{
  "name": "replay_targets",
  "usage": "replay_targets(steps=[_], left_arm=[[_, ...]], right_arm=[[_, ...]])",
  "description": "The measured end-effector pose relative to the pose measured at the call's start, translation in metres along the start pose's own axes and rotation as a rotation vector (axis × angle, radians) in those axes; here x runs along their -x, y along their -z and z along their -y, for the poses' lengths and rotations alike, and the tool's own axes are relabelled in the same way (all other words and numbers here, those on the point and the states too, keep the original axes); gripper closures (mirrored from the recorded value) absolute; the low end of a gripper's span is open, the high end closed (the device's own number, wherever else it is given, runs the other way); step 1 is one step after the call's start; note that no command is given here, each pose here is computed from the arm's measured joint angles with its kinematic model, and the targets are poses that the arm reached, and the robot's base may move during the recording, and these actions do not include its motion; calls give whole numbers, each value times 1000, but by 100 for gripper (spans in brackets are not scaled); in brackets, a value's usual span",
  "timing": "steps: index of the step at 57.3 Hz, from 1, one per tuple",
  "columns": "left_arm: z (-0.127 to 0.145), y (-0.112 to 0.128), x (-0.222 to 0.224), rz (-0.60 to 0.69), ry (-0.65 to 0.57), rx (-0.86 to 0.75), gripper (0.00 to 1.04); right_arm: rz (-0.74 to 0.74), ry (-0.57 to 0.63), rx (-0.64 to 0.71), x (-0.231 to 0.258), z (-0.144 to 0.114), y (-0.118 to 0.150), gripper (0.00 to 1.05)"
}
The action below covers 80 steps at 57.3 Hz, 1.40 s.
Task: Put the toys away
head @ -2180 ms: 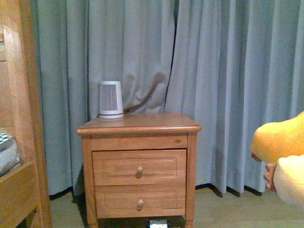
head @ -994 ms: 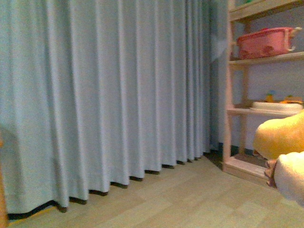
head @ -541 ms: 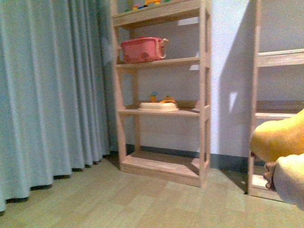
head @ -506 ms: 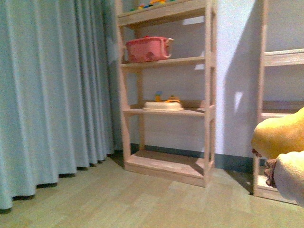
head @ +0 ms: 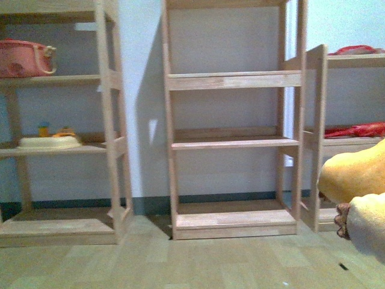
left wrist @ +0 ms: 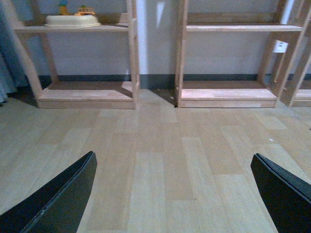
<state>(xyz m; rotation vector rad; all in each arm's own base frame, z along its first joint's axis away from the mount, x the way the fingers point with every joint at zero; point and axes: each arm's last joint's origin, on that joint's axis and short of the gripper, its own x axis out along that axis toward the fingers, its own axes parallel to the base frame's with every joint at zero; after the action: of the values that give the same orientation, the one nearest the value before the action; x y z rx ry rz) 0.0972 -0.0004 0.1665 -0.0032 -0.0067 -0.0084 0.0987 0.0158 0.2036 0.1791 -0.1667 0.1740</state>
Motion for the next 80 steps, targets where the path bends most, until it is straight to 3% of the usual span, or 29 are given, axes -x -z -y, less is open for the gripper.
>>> replay_targets(steps=[80], left_arm=[[0,0,0,0,-7,0,6]], right_arm=[[-4,-16,0,0,-1,0,98]])
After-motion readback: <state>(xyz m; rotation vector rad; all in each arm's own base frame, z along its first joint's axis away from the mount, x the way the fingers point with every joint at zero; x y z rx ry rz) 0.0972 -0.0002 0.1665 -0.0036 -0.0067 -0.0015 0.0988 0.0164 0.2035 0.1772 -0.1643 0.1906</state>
